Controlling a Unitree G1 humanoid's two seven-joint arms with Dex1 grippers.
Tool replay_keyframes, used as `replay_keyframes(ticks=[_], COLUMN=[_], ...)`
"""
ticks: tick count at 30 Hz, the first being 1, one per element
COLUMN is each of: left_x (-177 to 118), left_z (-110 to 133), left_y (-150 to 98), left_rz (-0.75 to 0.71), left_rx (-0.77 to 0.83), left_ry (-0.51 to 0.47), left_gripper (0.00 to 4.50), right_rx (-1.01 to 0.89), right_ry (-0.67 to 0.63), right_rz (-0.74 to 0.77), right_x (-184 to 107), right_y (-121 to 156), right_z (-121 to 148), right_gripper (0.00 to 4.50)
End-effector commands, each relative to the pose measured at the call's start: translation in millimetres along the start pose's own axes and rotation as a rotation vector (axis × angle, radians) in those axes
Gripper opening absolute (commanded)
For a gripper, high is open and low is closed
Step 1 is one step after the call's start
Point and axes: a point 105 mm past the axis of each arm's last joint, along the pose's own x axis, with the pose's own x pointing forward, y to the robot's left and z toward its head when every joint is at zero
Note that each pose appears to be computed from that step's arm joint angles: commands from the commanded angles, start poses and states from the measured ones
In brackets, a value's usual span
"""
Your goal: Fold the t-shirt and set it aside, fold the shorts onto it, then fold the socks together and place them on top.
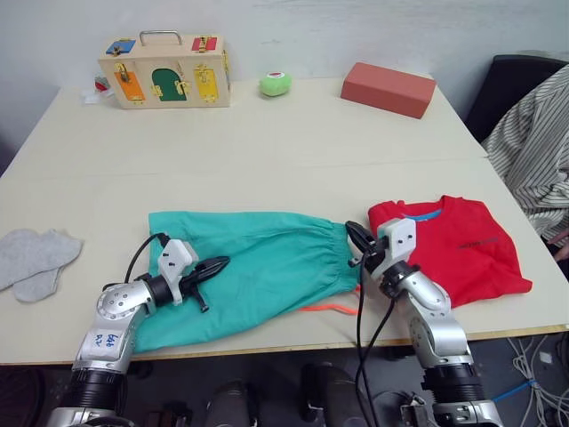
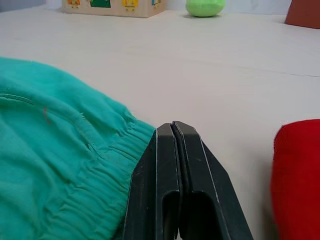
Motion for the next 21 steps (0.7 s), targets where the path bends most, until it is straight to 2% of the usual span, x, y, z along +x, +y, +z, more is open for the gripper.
replay_keyframes(ticks=[1,6,10,14,17,21], left_x=[-1.5,-0.4,1.5,14.5,31.5,48.3], left_z=[9.8,22.6,50.6,65.9,61.7,36.4], left_y=[-0.5,1.7,-0.8,-8.2,-10.2,6.1], left_rz=[-0.014,-0.013,-0.061,-0.133,-0.165,-0.092], left_rx=[0.002,0.011,0.026,0.072,0.088,0.067], left_ry=[-0.045,-0.078,-0.149,-0.156,-0.114,-0.016], left_gripper=[0.0,0.0,0.0,0.0,0.0,0.0], right_rx=[0.006,-0.01,-0.049,-0.082,-0.083,-0.152], right_ry=[-0.078,-0.112,-0.121,-0.061,0.017,0.07], right_rz=[0.036,0.028,0.138,0.241,0.257,0.237], right_x=[8.7,10.4,0.3,-1.8,5.6,7.1], right_y=[13.6,16.5,32.4,54.3,64.8,63.9], right_z=[18.0,30.3,46.6,39.2,17.3,-5.1], right_gripper=[0.02,0.02,0.02,0.02,0.02,0.02])
